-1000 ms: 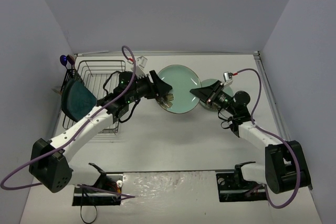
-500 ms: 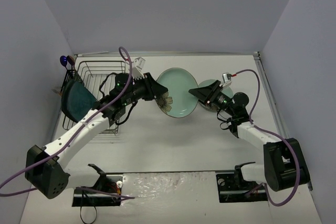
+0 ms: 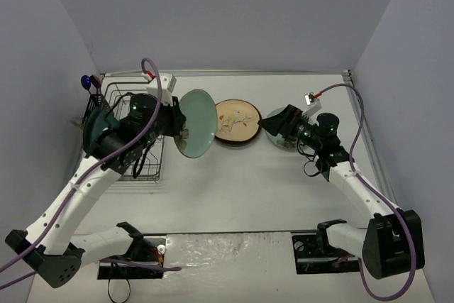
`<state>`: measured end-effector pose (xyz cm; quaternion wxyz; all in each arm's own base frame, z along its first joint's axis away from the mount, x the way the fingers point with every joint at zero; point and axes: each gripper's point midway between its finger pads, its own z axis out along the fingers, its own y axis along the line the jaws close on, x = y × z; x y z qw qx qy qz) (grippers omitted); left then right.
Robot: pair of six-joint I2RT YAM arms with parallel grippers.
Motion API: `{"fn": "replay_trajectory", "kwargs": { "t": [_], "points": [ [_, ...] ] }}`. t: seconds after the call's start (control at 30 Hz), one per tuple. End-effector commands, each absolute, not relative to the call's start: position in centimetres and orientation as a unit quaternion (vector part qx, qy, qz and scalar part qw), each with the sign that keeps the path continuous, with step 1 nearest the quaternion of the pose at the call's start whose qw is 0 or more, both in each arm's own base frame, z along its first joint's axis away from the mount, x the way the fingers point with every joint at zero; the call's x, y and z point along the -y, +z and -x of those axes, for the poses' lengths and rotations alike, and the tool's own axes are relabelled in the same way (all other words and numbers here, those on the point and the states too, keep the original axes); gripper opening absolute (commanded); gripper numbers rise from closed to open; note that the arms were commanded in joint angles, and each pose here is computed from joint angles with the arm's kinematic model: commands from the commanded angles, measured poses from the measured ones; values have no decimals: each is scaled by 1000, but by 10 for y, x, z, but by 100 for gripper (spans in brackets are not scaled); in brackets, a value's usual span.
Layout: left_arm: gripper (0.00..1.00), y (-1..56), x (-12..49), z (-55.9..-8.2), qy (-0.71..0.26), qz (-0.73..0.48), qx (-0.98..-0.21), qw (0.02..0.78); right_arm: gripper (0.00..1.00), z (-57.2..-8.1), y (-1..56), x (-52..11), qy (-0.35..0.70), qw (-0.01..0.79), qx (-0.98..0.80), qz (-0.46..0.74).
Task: Load the plates into the dish rack
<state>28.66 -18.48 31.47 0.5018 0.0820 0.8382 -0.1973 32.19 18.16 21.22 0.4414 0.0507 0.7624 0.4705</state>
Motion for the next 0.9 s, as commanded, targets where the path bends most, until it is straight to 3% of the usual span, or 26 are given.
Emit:
{"fn": "replay_trajectory", "kwargs": {
  "t": [0.0,0.17,0.33,0.87],
  "points": [
    [0,400,82,-287,5,-67,-785,616,100,-326,223,-159,414,487,-768,-37],
    [0,395,9,-296,130,-37,-791,597,100,-323,218,-154,414,485,-769,-42],
    [0,384,-38,-311,188,-18,-792,581,100,-320,214,-154,427,477,-767,-39],
    [0,298,-70,-375,193,-34,-837,511,100,-318,192,-135,447,457,-767,-61]
  ]
}}
